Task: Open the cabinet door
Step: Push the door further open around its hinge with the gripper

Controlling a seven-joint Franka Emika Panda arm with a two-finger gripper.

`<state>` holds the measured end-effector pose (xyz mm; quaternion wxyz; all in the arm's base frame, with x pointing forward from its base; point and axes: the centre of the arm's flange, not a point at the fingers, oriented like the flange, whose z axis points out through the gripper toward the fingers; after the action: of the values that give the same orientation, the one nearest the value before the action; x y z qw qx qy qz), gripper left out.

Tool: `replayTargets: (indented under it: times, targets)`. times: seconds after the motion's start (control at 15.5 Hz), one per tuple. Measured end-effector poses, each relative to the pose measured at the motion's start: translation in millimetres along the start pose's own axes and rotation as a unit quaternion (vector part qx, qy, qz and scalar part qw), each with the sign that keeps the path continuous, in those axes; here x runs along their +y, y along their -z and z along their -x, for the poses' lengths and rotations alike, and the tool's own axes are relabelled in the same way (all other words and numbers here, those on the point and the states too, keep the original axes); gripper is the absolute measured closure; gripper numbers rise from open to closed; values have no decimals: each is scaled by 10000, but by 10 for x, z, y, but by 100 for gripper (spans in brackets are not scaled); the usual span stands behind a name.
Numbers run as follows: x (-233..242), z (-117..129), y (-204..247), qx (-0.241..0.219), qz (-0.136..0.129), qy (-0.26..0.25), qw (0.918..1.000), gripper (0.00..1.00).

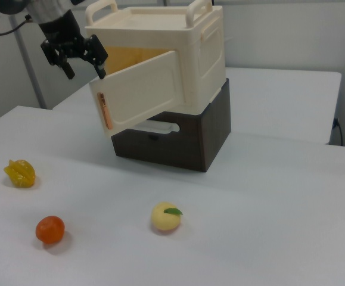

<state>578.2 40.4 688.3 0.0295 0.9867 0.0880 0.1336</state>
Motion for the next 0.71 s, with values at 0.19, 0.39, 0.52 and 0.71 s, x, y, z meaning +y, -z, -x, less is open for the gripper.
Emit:
replayTargets:
  times: [0.19, 0.39, 0.52, 0.71]
  targets:
    - [-16, -16, 80, 94, -110, -24, 9999, 0]
    - [-77, -25, 88, 114, -234, -8, 9997, 0]
    - [-132, -37, 72, 108, -270, 30, 9996, 0]
    - [-116, -47, 32, 77, -267, 16, 9996, 0]
